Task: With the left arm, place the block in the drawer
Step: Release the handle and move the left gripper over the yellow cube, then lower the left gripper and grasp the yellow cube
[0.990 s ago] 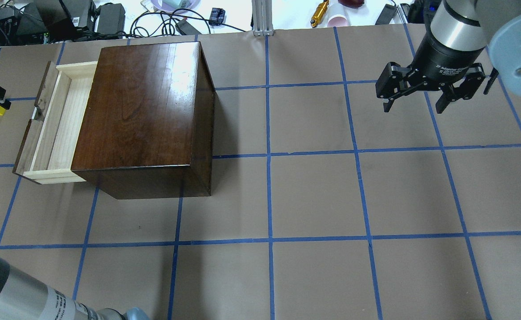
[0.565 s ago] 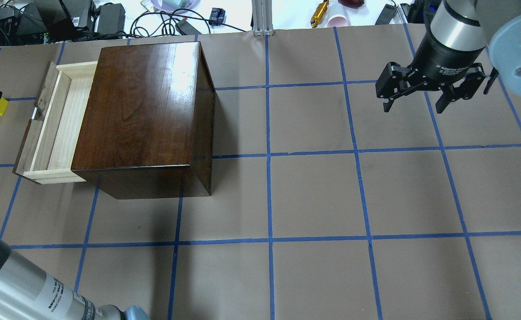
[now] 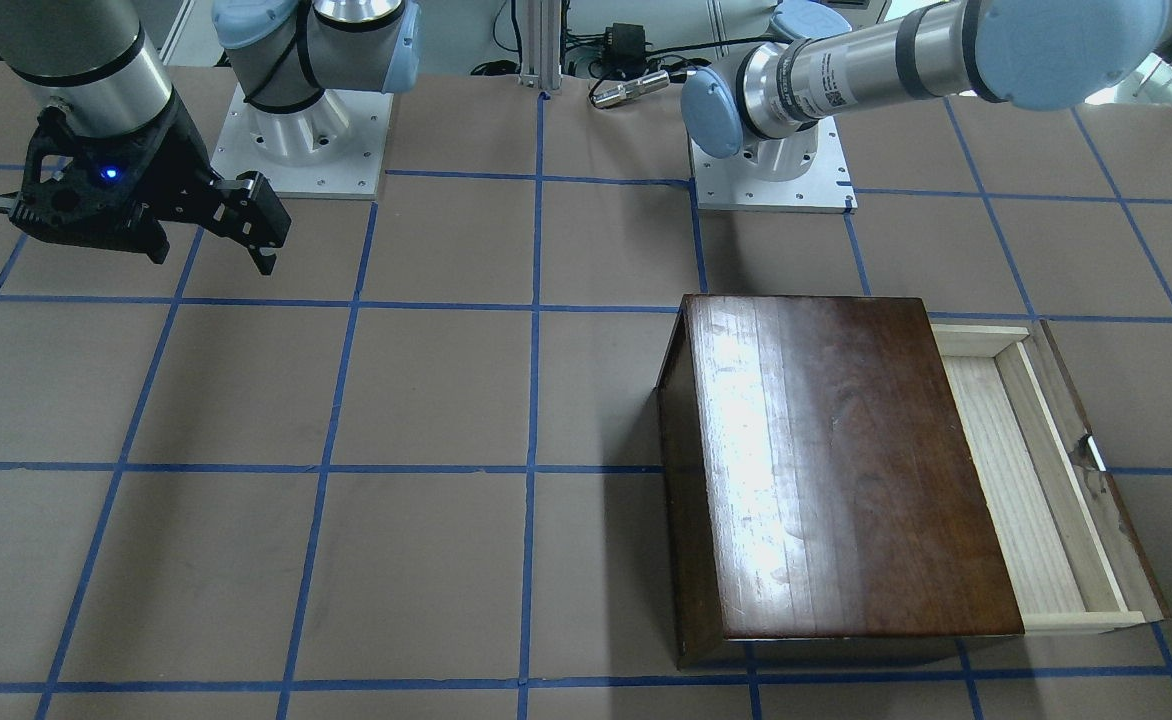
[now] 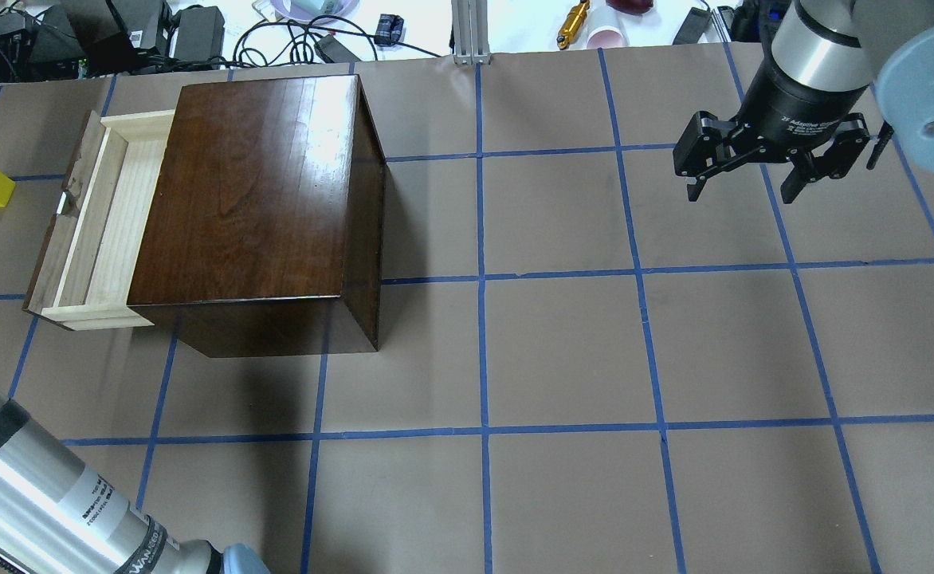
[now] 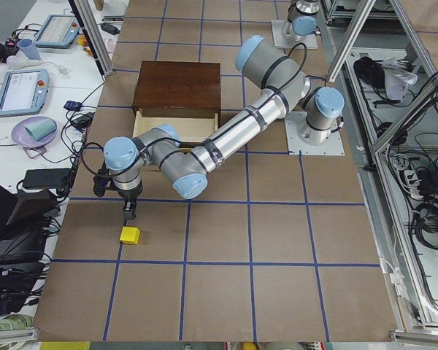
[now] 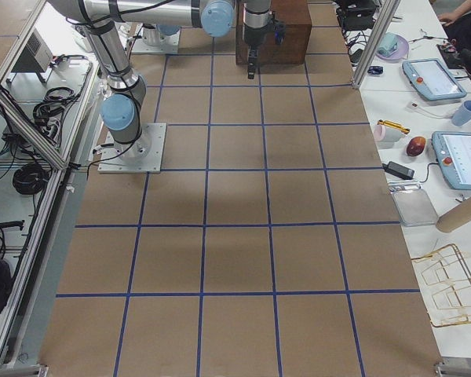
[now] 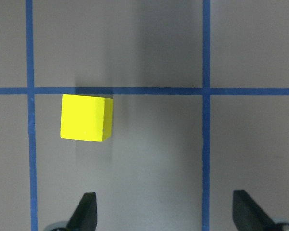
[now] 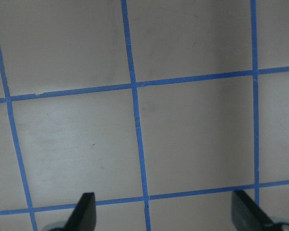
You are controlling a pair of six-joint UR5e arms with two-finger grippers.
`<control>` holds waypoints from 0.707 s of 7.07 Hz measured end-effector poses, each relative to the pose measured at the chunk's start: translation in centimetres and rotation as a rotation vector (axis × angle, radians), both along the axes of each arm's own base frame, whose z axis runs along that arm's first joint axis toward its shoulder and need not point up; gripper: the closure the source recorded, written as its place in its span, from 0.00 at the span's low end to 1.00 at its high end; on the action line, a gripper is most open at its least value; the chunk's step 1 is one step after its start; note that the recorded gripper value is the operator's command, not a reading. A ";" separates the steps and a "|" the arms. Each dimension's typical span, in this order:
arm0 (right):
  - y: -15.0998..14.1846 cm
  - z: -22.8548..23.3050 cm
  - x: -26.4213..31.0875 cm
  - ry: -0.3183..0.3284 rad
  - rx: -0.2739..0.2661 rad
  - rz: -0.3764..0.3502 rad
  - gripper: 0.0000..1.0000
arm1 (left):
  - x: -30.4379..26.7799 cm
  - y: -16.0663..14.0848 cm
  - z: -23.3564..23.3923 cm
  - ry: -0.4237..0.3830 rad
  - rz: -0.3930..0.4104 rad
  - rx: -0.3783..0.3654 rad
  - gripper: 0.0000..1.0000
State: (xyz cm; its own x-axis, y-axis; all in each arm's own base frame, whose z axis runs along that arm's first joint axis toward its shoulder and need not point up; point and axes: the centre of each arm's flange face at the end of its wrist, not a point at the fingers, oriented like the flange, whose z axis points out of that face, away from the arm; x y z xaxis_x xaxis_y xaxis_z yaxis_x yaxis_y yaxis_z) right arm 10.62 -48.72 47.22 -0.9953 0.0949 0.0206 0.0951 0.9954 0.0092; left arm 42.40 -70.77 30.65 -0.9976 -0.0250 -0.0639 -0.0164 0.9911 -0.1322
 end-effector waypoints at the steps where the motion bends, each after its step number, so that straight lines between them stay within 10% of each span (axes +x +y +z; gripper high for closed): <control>1: 0.0 0.0 0.0 0.001 0.000 0.000 0.00 | 1.3 -0.4 -1.2 0.001 -0.001 0.000 0.00; 5: 0.0 0.0 0.0 0.000 0.000 0.000 0.00 | 4.2 -2.0 -5.7 0.004 -0.094 0.001 0.00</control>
